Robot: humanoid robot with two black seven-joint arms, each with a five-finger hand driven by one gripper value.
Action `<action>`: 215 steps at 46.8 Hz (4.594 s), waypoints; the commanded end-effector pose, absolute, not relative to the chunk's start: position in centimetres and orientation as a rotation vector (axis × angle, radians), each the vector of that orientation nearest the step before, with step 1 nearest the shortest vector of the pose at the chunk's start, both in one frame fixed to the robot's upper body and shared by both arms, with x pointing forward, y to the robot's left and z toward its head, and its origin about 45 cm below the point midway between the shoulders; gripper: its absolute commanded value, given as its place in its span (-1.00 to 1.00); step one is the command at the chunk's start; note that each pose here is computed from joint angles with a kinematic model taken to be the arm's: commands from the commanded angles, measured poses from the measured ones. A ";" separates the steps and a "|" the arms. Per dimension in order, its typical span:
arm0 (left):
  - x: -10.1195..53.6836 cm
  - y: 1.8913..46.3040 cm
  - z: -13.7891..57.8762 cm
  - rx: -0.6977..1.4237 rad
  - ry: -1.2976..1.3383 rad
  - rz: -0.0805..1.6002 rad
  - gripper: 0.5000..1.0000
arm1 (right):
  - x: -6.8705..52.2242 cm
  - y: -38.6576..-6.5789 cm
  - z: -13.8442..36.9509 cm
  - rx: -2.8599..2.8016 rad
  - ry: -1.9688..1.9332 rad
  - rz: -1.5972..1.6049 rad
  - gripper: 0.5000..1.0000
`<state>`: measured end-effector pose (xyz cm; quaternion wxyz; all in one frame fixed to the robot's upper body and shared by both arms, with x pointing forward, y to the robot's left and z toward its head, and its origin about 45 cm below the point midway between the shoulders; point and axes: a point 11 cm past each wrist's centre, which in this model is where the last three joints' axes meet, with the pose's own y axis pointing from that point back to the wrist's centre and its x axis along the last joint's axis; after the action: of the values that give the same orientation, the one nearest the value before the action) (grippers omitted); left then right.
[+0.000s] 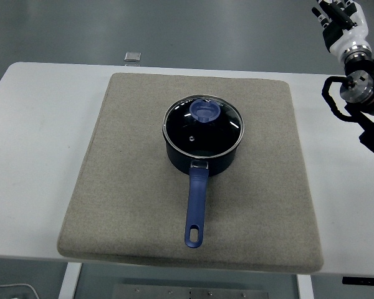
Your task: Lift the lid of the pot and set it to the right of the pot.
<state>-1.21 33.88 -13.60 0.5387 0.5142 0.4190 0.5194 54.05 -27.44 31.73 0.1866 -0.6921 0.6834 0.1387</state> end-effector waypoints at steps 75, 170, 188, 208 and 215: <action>-1.1 33.8 -13.6 1.222 0.996 1.235 1.00 | 42.1 -11.1 62.7 -2.816 0.377 -2.029 0.56; -1.2 33.9 -13.6 1.224 0.997 1.235 1.00 | 43.4 -6.7 38.1 -2.866 -0.182 -2.323 0.47; -1.1 33.8 -13.6 1.222 0.996 1.235 1.00 | 43.4 -7.1 36.4 -2.831 -0.215 -2.383 0.42; -1.2 33.8 -13.6 1.223 0.998 1.235 1.00 | 43.3 -7.1 35.7 -2.836 -0.200 -2.361 0.42; -1.1 33.8 -13.6 1.221 0.995 1.235 1.00 | 43.2 -7.1 35.2 -2.843 -0.200 -2.347 0.42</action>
<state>-1.20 33.86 -13.60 0.5389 0.5139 0.4191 0.5195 43.25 -7.17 35.40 -0.2724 -0.7395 -0.0515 -0.6135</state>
